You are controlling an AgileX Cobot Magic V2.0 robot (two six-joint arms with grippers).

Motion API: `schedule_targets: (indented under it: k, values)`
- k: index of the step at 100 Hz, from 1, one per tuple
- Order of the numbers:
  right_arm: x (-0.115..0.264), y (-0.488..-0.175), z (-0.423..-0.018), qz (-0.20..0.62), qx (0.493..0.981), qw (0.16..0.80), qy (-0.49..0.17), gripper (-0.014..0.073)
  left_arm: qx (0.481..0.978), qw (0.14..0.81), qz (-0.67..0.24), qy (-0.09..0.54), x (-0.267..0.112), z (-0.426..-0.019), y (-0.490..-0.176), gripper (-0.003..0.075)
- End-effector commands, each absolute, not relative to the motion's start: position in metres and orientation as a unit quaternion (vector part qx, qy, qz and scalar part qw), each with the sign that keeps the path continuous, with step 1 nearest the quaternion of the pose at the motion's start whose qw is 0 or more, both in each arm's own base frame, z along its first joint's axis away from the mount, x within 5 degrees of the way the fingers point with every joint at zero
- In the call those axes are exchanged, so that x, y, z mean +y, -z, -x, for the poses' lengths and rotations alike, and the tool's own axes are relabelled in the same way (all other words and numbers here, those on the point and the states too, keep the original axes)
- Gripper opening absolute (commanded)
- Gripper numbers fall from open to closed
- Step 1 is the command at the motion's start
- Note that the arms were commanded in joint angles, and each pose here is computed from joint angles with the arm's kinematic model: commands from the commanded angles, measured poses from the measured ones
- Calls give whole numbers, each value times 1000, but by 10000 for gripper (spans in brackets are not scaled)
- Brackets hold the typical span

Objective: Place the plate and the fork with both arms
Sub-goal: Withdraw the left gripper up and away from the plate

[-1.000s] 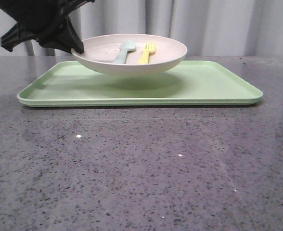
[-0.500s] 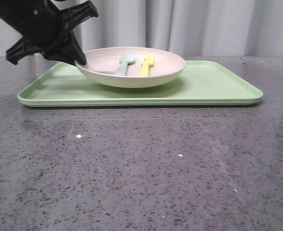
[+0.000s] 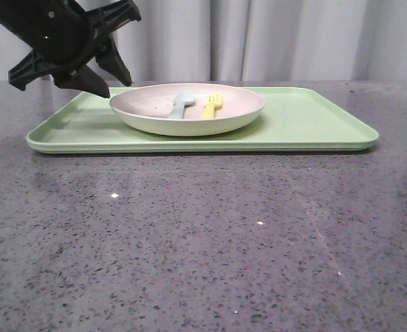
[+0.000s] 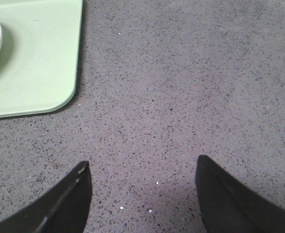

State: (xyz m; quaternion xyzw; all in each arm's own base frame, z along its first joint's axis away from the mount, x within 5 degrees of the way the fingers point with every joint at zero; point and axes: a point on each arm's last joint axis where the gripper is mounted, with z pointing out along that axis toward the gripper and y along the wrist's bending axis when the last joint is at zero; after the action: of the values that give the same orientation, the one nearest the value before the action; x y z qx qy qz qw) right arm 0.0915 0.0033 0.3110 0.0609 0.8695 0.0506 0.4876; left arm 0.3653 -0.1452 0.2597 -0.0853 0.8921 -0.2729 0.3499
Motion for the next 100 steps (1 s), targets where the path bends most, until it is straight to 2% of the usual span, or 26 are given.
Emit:
schedule_targets:
  k: [1, 19, 46, 100]
  values:
    - [4, -327, -96, -55, 847, 527, -53, 474, 862, 409, 76, 289, -144, -358, -301, 265]
    - [11, -334, -104, -28, 854, 515, -68, 474, 864, 425, 36, 266, -137, -339, -316, 262]
    - [31, -363, -131, 26, 861, 499, -98, 474, 859, 455, -3, 235, -114, -284, -330, 262]
    - [101, -394, -208, 122, 881, 436, -136, 474, 820, 525, -42, 222, -71, -170, -341, 262]
